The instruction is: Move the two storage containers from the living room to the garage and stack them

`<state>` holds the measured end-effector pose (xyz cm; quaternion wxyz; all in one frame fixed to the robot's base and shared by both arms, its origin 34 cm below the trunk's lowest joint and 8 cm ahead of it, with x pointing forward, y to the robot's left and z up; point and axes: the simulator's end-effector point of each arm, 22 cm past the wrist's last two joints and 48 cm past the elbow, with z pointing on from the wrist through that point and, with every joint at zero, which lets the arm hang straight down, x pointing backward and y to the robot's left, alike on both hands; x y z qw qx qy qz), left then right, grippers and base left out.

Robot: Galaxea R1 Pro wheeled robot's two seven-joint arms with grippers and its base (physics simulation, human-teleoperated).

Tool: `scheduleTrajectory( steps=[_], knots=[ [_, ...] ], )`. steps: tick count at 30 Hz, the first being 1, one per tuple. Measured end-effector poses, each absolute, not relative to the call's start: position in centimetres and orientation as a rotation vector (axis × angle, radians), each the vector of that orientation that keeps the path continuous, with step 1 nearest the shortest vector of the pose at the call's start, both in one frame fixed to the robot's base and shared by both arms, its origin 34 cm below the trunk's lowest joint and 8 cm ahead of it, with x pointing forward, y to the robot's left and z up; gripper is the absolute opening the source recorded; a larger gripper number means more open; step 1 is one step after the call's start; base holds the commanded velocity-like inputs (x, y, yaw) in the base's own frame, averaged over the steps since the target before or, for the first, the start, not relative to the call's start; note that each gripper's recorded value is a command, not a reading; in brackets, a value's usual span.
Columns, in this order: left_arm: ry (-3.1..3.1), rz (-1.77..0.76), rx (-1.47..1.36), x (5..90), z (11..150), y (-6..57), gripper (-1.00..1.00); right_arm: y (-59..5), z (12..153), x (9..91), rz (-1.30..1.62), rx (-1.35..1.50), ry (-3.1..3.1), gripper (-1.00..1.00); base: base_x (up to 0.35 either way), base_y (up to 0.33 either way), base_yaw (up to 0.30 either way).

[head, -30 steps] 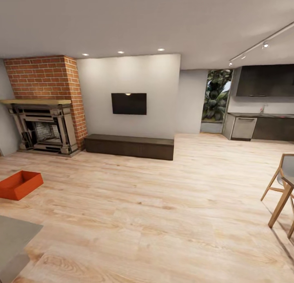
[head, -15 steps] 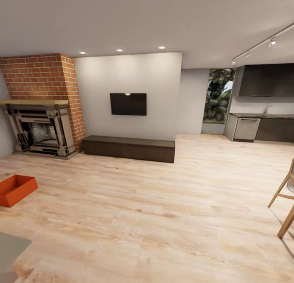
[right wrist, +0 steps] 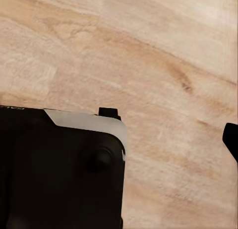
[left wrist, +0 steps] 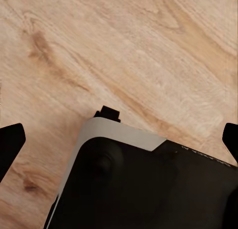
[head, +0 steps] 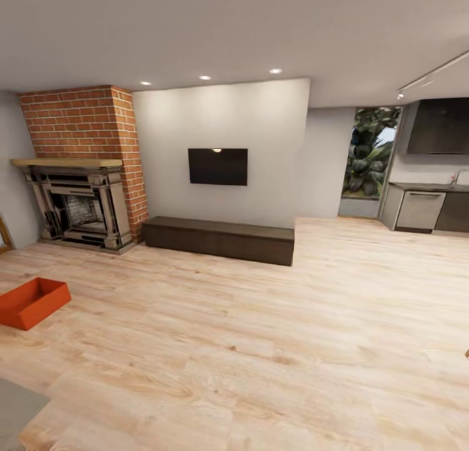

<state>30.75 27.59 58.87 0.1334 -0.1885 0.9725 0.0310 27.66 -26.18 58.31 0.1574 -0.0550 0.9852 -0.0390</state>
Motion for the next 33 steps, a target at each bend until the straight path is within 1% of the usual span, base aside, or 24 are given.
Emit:
scheduleTrajectory(
  steps=[13,33],
  knots=[
    [2.822,0.085,-0.542,30.76,58.87,27.35,1.0,-26.19,58.27,27.53,-0.11,-0.141,2.826,1.0,0.325,0.0,0.277],
    [2.818,0.087,-0.537,30.84,58.89,27.38,1.0,-26.23,58.29,27.62,-0.107,-0.181,2.819,1.0,0.325,0.0,0.014]
  ],
)
